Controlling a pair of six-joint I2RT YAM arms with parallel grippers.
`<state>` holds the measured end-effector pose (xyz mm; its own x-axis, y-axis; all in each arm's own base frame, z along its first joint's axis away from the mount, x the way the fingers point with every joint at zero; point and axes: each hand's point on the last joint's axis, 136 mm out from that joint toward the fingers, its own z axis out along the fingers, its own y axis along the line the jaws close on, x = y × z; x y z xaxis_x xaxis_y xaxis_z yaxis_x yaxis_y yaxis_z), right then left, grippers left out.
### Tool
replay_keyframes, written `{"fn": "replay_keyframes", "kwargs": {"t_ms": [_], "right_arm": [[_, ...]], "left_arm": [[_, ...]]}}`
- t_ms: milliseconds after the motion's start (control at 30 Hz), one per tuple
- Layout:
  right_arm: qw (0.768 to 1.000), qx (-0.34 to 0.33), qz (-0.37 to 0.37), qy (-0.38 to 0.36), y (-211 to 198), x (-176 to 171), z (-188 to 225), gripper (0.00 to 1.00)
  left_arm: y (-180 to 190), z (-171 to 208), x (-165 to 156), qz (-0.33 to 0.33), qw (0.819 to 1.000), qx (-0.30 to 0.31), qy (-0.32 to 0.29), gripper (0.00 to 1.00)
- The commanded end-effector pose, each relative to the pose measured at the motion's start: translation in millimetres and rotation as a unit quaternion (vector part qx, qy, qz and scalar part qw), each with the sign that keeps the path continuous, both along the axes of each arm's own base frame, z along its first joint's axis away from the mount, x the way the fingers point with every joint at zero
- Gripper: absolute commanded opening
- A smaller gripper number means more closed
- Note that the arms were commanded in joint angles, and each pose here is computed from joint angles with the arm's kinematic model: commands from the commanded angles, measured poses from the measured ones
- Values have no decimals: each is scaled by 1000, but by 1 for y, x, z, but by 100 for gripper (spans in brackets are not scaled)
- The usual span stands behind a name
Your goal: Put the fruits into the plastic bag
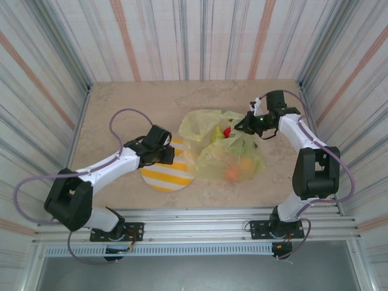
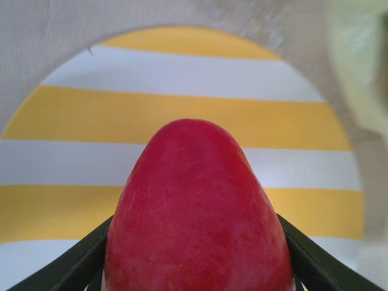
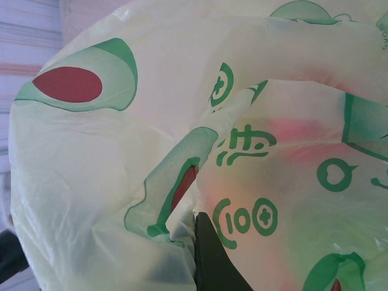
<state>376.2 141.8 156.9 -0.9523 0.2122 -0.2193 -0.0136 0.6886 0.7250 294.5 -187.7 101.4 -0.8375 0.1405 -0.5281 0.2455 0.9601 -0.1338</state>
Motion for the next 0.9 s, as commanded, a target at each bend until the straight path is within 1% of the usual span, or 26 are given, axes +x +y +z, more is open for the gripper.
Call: {"fn": "replay_keyframes", "kwargs": {"t_ms": [0,67,200,300,433,533,767,867], "right_arm": [[1000,6,8,1,0,-4,-3,0],[1000,6,8,1,0,-4,-3,0],[1000,7,8,1,1,-4,-2,0],[1000,9,9,1,1,-4,-1,0],[1000,10,10,-1,2,-5,0,0],[1000,10,11,-1,3,-6,1,0],[1000,8,11,-3,3,-9,4,0],[1000,7,12,-5,4,-9,7,0]], "left_arm": [[-6,27,-2,4,999,-34,-35,58],[-13,44,-3,-2,997,-57,-58,57],[-45,74,-8,-48,987,-117,-99,56],[-66,81,-9,-80,983,-127,-102,56],[-92,66,-5,-115,984,-109,-77,56],[-105,48,3,-120,986,-100,-53,56],[-139,37,30,-131,984,-115,-47,55],[-153,33,36,-141,982,-123,-38,55]]}}
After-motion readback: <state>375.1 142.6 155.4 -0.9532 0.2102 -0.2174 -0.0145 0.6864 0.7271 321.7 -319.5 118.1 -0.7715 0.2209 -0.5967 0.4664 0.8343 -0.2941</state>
